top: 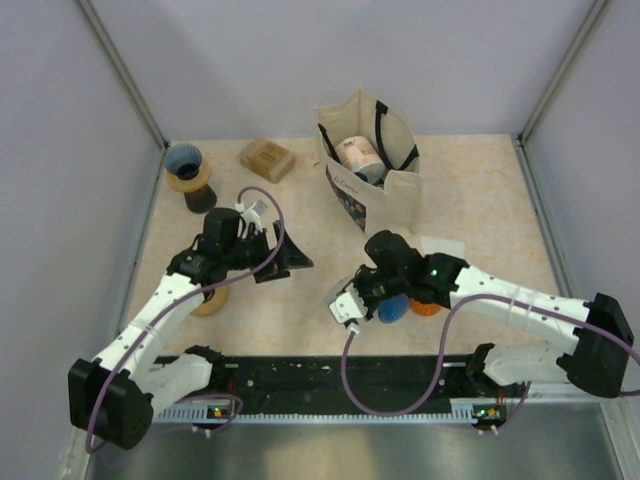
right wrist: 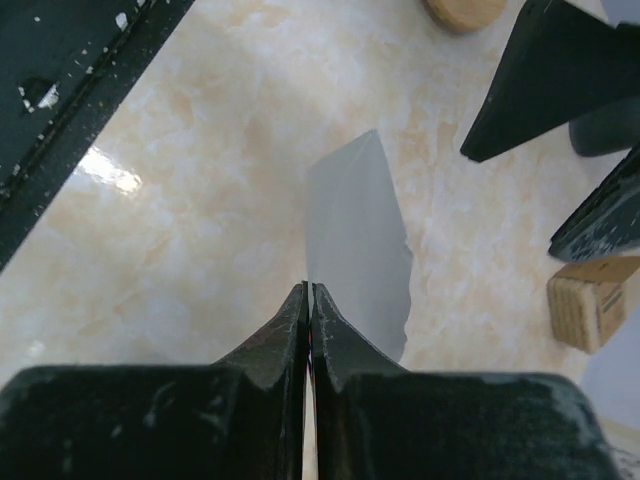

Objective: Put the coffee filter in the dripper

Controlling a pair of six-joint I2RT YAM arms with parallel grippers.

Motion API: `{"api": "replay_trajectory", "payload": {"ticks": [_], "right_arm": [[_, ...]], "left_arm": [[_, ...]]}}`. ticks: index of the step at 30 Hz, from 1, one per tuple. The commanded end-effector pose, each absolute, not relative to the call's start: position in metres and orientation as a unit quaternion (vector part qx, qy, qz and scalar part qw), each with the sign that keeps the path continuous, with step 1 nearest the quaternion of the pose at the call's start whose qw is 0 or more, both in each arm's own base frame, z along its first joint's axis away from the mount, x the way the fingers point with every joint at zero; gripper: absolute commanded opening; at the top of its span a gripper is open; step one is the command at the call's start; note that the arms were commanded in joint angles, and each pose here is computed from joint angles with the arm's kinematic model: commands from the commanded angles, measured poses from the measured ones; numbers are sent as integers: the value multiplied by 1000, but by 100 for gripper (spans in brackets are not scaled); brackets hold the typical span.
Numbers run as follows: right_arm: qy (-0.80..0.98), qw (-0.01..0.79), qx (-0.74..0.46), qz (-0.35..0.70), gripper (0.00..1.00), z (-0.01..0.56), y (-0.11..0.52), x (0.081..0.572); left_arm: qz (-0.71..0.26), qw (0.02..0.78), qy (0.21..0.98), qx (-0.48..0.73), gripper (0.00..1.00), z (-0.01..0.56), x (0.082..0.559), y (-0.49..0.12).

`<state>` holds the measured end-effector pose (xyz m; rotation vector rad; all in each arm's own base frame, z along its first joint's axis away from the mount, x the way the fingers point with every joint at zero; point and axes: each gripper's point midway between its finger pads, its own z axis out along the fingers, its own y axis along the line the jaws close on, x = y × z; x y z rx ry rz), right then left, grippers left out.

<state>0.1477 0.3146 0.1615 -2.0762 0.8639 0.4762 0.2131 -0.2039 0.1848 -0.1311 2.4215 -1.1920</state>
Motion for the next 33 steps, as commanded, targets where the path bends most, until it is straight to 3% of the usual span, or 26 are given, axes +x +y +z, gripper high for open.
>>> {"api": "replay_trajectory", "payload": {"ticks": [1,7,16,33], "right_arm": [[246,358,-884,174,0,170,320,142],[240,313,-902,177,0,153,323,146],[234,315,-902,182,0,155,323,143],[248,315,-898,182,0,157,325,146]], "left_arm": [[-492,210,844,45,99,222,201,-225],[-475,214,850,74,99,223,201,-237],[-380,195,896,123,99,190,192,-244],[-320,151,922,155,93,154,183,-261]]}}
